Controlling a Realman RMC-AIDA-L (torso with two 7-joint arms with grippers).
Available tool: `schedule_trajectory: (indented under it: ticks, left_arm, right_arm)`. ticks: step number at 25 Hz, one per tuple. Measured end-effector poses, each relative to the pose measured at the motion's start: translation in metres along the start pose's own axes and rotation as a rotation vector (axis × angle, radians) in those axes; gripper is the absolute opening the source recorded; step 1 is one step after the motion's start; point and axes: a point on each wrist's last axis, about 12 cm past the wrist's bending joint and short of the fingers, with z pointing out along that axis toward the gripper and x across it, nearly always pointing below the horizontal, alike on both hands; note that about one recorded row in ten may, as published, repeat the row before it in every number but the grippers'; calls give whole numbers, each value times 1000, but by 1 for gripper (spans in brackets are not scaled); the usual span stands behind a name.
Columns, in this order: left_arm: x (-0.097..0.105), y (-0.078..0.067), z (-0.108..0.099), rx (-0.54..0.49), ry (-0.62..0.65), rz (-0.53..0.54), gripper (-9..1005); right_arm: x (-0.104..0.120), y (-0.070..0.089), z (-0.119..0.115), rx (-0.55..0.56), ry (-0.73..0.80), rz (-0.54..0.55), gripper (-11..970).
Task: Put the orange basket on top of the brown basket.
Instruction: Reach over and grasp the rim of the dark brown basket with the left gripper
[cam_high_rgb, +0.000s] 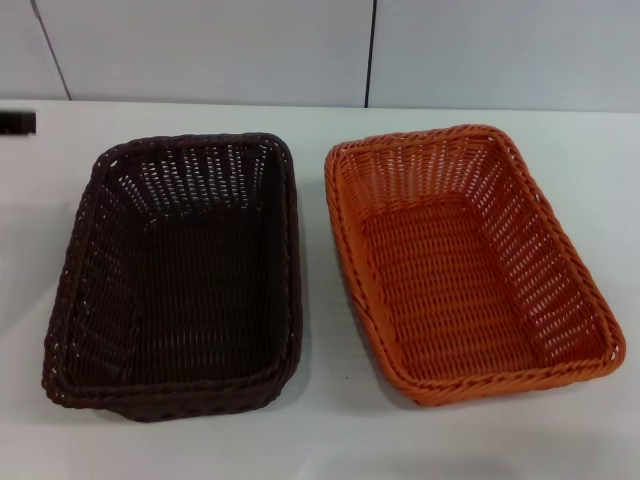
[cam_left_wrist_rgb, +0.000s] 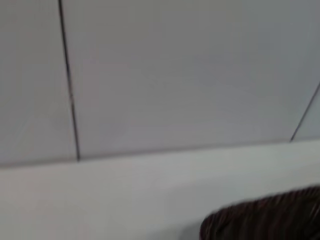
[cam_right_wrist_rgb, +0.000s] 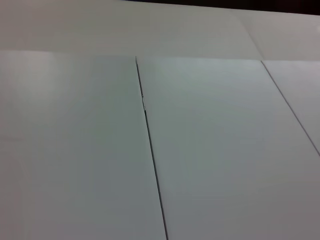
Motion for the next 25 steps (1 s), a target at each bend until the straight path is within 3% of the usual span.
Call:
schedule_trajectory:
  ticks: [10, 13, 17, 25]
  left_arm:
    - [9, -30, 22, -19, 158, -73, 753]
    - [9, -30, 22, -19, 158, -73, 751]
    - [29, -41, 46, -31, 285, -122, 748]
    - [41, -52, 62, -15, 352, -141, 743]
  right_arm:
    - [1, 3, 2, -14, -2, 5, 678]
    - [1, 3, 4, -15, -9, 4, 678]
    - [3, 2, 9, -29, -16, -8, 678]
    - [5, 2, 13, -39, -19, -22, 677]
